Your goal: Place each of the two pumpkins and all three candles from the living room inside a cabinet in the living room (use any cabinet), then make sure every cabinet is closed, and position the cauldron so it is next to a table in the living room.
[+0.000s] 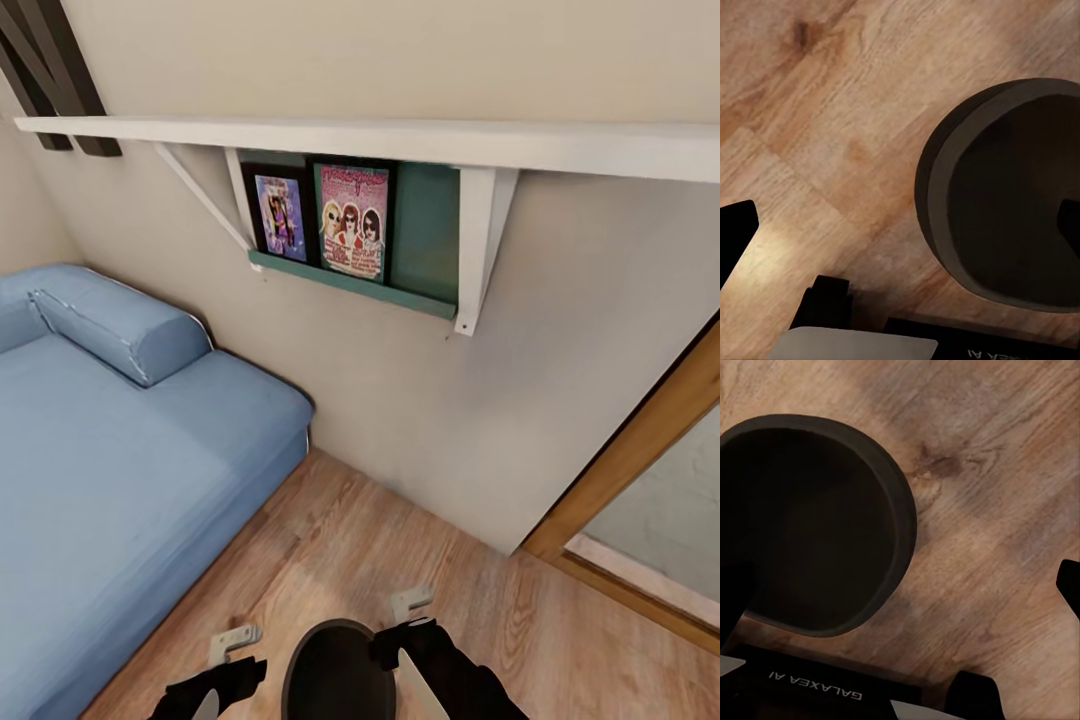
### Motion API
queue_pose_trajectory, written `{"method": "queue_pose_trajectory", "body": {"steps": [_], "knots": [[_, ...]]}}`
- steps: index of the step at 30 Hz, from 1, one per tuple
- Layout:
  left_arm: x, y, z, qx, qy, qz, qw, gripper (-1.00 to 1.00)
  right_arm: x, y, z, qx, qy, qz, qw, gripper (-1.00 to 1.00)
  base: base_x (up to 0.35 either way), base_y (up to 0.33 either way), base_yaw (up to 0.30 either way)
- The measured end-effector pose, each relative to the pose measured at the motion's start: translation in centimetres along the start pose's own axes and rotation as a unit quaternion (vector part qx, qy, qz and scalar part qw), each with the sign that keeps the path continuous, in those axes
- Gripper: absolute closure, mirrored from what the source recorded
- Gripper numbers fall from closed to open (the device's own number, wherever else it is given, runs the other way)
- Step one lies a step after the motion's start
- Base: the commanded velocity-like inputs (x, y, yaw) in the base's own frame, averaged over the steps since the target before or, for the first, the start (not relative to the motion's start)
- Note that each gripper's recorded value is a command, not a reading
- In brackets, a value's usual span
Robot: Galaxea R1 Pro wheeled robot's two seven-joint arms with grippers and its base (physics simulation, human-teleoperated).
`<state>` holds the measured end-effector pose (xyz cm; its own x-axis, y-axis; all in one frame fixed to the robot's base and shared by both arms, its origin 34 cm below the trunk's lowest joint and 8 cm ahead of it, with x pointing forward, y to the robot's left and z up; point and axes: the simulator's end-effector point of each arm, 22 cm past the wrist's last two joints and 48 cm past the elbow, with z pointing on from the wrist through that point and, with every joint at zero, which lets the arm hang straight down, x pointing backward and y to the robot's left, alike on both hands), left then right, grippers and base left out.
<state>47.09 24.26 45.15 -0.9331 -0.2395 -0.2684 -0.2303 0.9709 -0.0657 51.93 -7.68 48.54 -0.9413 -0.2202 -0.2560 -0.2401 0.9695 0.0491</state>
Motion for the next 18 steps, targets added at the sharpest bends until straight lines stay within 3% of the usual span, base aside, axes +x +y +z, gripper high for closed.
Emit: {"method": "queue_pose_trajectory", "body": {"steps": [9,18], "knots": [[1.4,-1.4,1.6,0.038,0.01,0.001,0.9992,-1.0,0.5,0.0,1.5,-0.001,0.0,0.0,1.0,-1.0,0.0,0.0,0.0],[2.7,-1.2,3.4,0.041,0.015,0.001,0.9991,-1.0,1.1,0.0,3.1,-0.001,0.0,0.001,1.0,-1.0,0.0,0.0,0.0]]}}
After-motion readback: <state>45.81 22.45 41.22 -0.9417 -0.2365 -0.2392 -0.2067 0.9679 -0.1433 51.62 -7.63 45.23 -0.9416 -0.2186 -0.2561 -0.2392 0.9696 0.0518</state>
